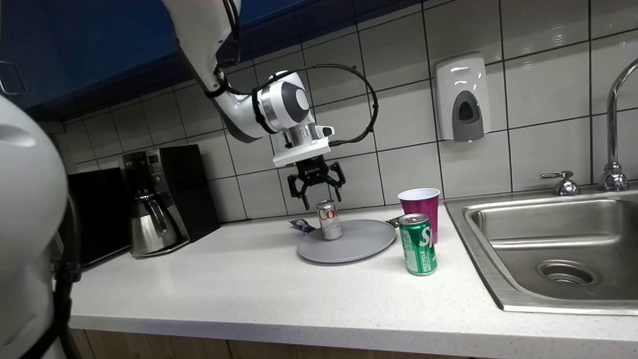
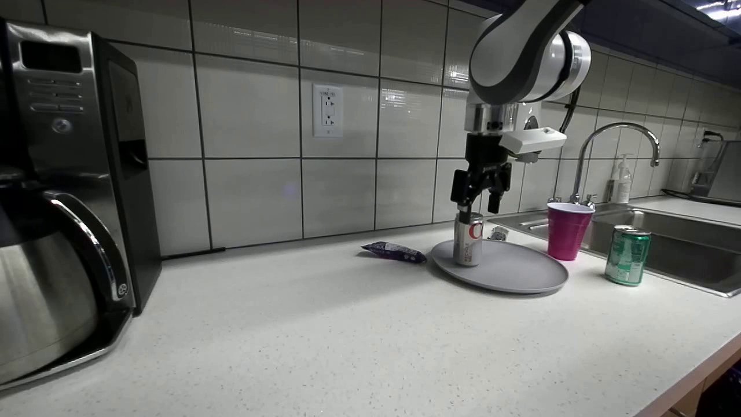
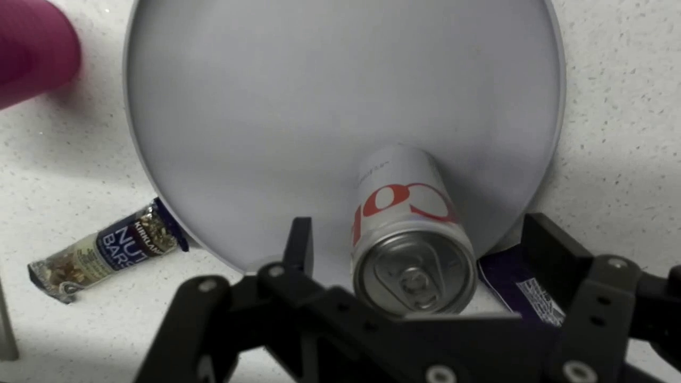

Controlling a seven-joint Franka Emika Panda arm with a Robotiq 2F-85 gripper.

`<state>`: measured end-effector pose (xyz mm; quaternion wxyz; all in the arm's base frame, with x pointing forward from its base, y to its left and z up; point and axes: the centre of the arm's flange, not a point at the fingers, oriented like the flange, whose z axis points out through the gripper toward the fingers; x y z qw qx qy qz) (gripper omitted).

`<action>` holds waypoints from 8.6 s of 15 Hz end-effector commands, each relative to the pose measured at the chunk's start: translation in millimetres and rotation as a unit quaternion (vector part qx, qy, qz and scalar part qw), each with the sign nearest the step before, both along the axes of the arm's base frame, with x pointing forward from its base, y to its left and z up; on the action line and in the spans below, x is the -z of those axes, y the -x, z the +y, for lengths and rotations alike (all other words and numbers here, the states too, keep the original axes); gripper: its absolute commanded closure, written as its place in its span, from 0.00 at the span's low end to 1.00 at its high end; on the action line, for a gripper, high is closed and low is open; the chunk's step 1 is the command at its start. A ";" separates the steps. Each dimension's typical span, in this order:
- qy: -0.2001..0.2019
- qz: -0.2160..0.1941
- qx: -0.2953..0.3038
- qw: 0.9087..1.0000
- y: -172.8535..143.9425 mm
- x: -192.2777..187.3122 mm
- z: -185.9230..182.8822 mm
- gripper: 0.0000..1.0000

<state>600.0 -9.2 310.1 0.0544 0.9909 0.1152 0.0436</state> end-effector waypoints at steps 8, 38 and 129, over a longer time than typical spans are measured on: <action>-0.015 0.010 0.052 0.998 81.1 -6.7 -1.9 0.00; -0.057 -0.045 0.424 0.903 190.7 24.9 -127.4 0.00; -0.027 -0.089 0.297 0.950 61.2 -5.1 -121.6 0.62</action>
